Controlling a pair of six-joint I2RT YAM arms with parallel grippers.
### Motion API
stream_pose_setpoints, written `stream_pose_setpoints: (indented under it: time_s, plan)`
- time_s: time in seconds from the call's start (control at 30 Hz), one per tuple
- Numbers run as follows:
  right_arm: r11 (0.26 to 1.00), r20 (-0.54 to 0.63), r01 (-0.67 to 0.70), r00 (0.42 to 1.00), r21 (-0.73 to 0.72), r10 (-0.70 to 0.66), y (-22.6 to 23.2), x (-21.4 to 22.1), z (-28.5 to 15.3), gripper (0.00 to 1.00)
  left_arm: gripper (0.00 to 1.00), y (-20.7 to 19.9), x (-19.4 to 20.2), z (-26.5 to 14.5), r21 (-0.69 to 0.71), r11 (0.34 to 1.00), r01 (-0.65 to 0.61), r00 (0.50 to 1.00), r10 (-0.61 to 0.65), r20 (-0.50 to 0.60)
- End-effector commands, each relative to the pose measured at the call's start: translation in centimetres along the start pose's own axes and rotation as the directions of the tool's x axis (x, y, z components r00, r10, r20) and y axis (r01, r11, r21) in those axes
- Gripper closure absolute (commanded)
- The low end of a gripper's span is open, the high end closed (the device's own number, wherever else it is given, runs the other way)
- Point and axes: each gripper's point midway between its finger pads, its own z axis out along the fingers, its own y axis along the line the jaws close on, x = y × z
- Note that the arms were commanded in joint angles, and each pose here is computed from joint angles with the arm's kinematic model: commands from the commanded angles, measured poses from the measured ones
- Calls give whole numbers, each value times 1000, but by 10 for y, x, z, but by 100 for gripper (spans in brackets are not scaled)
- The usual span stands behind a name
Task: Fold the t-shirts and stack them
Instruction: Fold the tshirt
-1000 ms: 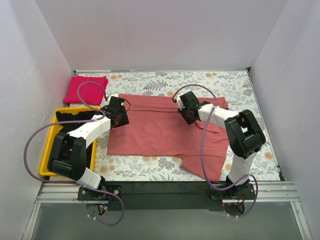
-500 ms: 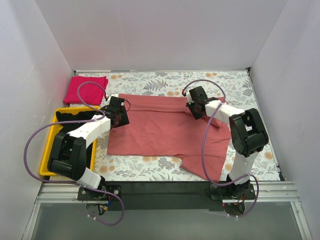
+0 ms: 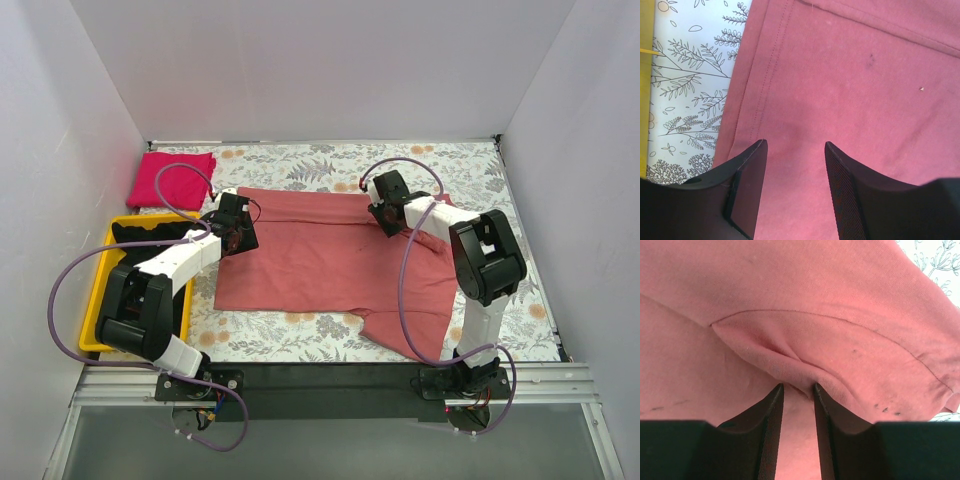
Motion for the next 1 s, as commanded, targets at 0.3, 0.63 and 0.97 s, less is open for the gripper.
stream_pose_setpoints:
  time_s: [0.3,0.63,0.97]
  plan:
    - [994,14,43,999,101,-44,-24,-15,-4,62,51,-4,-12,-3,14,1000,-2,1000,1,30]
    - [982,23,45,998,184,-50,-41,-24,-14,62,51,-4,-12,-4,13,1000,-4,1000,3,29]
    - [976,23,68,997,206,-74,-38,-20,-16,62,52,-4,-10,-3,15,1000,-5,1000,5,23]
